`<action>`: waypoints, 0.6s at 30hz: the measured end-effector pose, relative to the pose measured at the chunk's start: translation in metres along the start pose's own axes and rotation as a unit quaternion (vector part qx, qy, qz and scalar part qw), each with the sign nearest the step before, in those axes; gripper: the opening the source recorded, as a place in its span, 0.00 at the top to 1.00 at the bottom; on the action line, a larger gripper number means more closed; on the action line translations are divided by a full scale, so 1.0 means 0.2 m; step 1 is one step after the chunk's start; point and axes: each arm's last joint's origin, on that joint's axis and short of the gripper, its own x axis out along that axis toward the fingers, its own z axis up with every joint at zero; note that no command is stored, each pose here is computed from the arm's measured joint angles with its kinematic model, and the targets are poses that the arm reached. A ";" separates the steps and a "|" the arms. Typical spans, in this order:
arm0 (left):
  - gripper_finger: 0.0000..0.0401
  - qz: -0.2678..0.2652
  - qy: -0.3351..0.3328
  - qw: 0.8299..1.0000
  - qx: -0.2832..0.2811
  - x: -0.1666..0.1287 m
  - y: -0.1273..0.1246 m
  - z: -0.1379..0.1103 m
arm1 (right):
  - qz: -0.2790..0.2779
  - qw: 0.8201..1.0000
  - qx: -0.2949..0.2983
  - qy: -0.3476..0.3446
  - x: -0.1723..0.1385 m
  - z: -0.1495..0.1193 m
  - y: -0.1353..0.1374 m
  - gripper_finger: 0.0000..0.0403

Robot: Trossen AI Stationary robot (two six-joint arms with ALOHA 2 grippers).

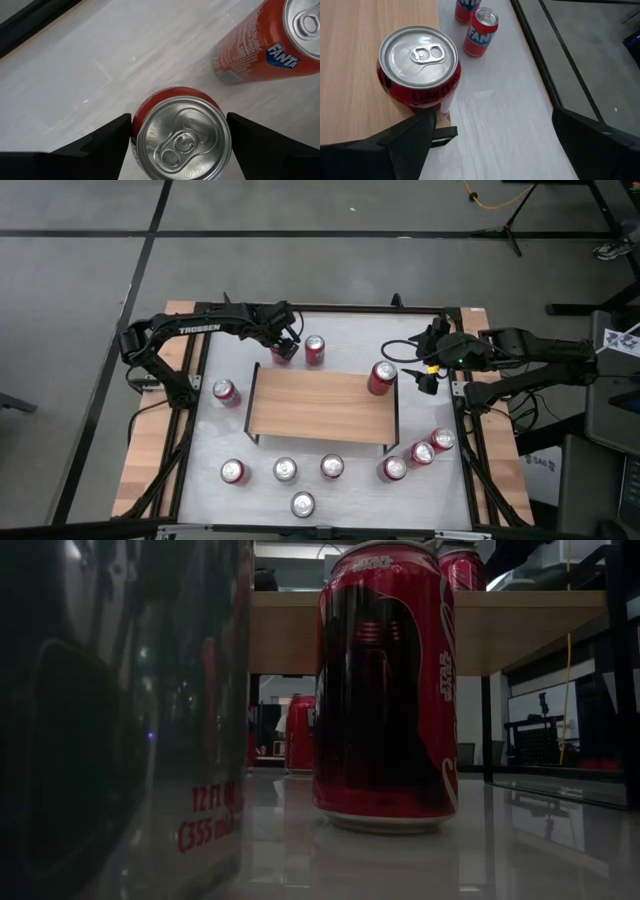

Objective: Place canned beverage on shelf
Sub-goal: Put the red soda can on the shelf

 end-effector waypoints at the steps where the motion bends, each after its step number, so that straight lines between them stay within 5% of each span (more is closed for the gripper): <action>1: 0.24 0.001 0.002 1.000 0.007 0.00 0.00 0.00 | 0.000 1.000 0.000 0.000 0.00 0.00 0.00 0.04; 18: 0.31 0.004 0.014 1.000 0.013 0.00 0.03 0.00 | 0.000 1.000 0.000 0.000 0.00 0.00 0.00 0.04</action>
